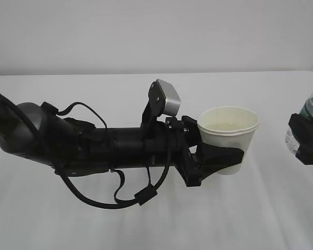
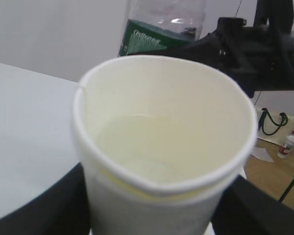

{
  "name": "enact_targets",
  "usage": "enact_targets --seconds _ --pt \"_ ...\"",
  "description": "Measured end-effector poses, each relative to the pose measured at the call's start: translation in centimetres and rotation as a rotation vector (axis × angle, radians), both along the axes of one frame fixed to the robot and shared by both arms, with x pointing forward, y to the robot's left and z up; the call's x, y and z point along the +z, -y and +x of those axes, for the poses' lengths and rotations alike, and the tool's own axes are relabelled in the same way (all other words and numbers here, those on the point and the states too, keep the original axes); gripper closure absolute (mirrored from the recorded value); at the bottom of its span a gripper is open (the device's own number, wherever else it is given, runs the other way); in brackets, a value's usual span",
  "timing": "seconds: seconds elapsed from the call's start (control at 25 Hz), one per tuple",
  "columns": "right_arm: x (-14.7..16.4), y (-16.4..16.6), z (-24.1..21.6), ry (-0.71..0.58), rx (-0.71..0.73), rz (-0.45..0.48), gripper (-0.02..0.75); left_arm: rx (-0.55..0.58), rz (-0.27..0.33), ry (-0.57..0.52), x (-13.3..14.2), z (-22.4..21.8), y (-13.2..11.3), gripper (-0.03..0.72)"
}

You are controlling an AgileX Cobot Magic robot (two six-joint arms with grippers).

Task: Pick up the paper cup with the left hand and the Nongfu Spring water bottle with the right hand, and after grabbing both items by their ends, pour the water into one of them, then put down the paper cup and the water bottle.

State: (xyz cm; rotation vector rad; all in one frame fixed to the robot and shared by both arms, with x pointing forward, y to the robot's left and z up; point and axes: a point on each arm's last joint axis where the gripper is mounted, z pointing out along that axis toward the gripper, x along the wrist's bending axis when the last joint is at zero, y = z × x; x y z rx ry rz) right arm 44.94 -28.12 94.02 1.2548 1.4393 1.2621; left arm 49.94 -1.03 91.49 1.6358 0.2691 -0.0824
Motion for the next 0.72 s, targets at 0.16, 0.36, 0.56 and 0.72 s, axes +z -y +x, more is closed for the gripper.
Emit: enact_targets --seconds 0.16,0.36,0.56,0.72 --pt "-2.0 0.1 0.7 -0.067 -0.01 0.008 0.291 -0.002 0.001 0.001 0.0 0.0 0.0 0.216" --pt "-3.3 0.2 1.8 -0.114 -0.028 0.012 0.291 -0.006 0.0 0.002 0.0 -0.1 0.0 0.216" --pt "-4.1 0.2 3.7 -0.122 -0.03 0.012 0.291 -0.006 0.0 0.002 0.0 -0.1 0.0 0.216" --pt "-4.8 0.1 5.4 -0.124 -0.03 0.012 0.291 -0.006 0.0 0.002 0.0 -0.1 0.0 0.216"
